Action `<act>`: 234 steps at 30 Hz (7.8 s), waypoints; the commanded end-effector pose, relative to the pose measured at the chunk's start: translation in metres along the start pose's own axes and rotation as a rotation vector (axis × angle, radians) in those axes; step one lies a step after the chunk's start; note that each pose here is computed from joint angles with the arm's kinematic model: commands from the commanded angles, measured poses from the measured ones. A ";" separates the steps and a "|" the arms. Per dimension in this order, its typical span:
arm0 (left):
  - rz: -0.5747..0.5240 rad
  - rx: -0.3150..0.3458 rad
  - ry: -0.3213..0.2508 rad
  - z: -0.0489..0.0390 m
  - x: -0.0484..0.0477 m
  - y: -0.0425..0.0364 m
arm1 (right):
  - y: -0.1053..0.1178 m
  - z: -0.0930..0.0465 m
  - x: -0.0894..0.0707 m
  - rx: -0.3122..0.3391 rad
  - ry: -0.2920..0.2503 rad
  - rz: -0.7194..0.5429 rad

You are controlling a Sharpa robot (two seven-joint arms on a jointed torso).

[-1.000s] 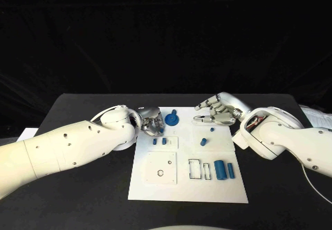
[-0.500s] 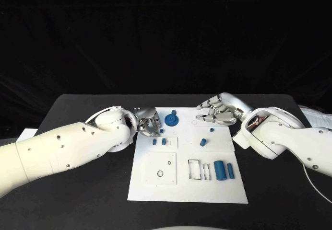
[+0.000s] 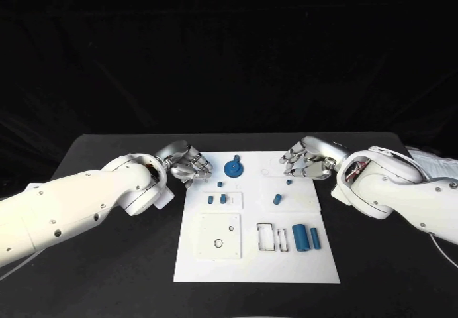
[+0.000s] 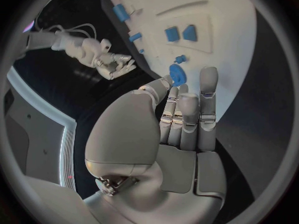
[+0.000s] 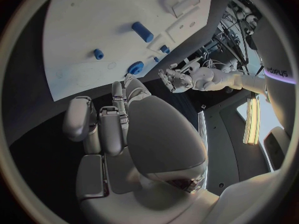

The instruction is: Assemble the parts on the task board

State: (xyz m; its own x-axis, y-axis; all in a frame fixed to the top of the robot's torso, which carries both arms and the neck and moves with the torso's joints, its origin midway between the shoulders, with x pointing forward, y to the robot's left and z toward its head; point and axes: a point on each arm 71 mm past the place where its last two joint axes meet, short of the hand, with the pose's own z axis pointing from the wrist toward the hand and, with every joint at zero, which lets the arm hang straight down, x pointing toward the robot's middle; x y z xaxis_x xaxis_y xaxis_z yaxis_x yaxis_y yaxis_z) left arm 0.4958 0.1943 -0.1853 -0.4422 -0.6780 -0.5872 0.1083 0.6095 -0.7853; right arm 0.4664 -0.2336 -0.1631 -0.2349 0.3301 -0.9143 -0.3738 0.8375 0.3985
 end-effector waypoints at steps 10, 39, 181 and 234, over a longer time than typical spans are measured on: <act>-0.859 0.084 -0.148 -0.0156 -0.0094 0.0036 | -0.003 0.001 0.021 0.036 0.109 -0.408; -0.865 0.095 -0.154 -0.0225 -0.0097 0.0036 | 0.005 0.011 0.042 0.014 0.171 -0.412; -0.840 0.080 -0.128 -0.0193 -0.0065 0.0032 | 0.120 -0.016 0.102 -0.244 0.148 -0.152; -0.844 0.082 -0.119 -0.0201 -0.0064 0.0055 | 0.055 -0.020 0.059 -0.015 0.186 -0.339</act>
State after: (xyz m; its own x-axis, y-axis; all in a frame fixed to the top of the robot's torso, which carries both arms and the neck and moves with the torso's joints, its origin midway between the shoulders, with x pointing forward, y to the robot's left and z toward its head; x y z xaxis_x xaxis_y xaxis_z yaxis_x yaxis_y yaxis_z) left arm 0.4820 0.2123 -0.1831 -0.2879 -0.9401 0.1824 -0.1547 -0.1423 -0.9777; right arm 0.4152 -0.1775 -0.1903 -0.2521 -0.0338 -0.9671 -0.4728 0.8763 0.0926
